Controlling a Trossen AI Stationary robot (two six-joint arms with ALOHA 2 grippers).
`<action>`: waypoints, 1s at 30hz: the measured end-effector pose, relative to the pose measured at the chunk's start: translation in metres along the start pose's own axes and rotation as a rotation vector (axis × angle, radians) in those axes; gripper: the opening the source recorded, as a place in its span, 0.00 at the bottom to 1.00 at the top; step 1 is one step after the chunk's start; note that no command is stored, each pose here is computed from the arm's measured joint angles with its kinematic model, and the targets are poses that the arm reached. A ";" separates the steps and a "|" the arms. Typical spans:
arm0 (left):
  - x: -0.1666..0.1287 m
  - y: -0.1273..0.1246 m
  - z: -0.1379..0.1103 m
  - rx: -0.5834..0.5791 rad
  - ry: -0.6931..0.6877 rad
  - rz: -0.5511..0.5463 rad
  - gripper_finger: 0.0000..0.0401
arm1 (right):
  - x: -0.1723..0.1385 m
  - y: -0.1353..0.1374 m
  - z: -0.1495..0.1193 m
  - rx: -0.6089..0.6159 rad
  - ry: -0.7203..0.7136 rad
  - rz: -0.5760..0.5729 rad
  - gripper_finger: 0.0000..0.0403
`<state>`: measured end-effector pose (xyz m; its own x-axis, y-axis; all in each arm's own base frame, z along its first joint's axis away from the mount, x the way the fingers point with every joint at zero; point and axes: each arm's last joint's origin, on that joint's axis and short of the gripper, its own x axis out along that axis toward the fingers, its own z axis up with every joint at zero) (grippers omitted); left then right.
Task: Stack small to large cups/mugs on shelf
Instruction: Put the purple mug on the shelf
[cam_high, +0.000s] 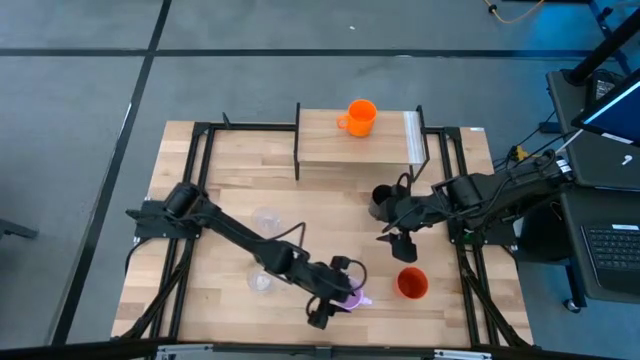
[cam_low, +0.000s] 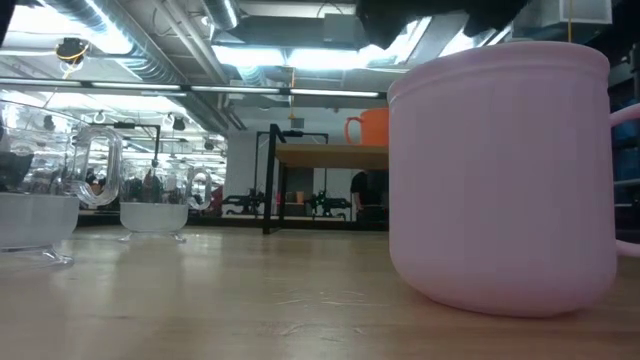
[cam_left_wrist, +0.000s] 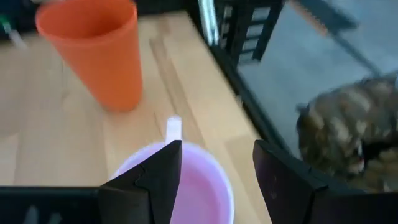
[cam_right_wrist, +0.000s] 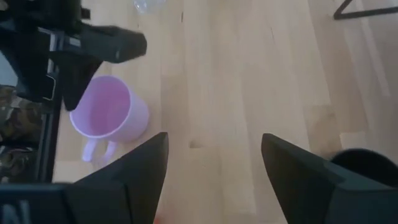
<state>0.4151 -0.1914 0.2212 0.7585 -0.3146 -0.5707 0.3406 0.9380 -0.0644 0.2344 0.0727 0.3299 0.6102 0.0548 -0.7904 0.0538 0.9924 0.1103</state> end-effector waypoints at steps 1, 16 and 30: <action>0.000 0.000 0.002 0.001 0.028 0.004 0.48 | 0.000 0.000 -0.001 0.002 0.007 -0.003 0.64; 0.007 -0.023 -0.011 -0.024 0.217 0.052 0.48 | 0.000 -0.001 -0.004 0.050 0.038 -0.015 0.64; 0.013 -0.009 -0.021 -0.002 0.295 0.098 0.48 | 0.000 -0.001 -0.004 0.050 0.039 -0.016 0.64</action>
<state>0.4101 -0.2006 0.1967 0.5939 -0.1669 -0.7870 0.2726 0.9621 0.0016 0.2312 0.0717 0.3275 0.5775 0.0441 -0.8152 0.1030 0.9866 0.1263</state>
